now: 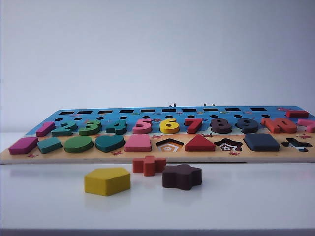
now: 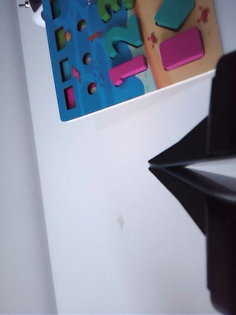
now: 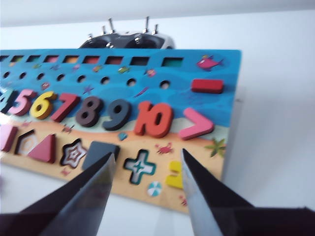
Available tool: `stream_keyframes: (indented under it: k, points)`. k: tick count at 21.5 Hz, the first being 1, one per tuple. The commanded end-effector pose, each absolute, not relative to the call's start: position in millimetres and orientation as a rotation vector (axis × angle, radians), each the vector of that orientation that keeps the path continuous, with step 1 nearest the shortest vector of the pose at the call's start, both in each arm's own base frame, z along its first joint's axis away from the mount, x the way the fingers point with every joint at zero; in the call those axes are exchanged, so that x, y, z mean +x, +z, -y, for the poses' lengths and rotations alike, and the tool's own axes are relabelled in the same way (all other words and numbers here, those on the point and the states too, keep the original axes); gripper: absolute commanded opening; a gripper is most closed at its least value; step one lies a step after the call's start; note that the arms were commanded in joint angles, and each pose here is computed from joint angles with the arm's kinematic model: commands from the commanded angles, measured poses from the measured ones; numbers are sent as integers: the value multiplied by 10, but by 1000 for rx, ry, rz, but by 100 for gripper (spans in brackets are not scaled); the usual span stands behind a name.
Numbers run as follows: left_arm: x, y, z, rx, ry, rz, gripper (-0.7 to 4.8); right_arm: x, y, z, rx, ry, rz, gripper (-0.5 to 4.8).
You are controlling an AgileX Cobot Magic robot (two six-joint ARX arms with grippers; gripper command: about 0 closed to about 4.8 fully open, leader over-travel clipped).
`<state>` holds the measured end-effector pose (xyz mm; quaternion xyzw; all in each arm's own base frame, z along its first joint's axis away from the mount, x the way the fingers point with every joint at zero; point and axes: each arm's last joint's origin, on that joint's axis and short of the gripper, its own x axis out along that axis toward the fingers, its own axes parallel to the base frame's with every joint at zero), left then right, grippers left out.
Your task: Insert the cube into the slot.
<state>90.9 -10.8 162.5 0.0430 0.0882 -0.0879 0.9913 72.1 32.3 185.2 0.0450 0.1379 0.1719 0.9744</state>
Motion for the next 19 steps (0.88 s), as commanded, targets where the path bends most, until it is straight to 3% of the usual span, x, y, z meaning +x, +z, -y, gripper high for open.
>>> stream_keyframes:
  k: [1,12,19]
  points:
    - [939,1593,92,93,-128,-137,7,784,1831,-288,86,375,-216,248]
    - [962,1500,66,92,-69,-150,7,944,1653,-150,97,288,-68,248]
    - [962,1499,66,92,-69,-150,7,964,1581,-115,90,175,-82,248]
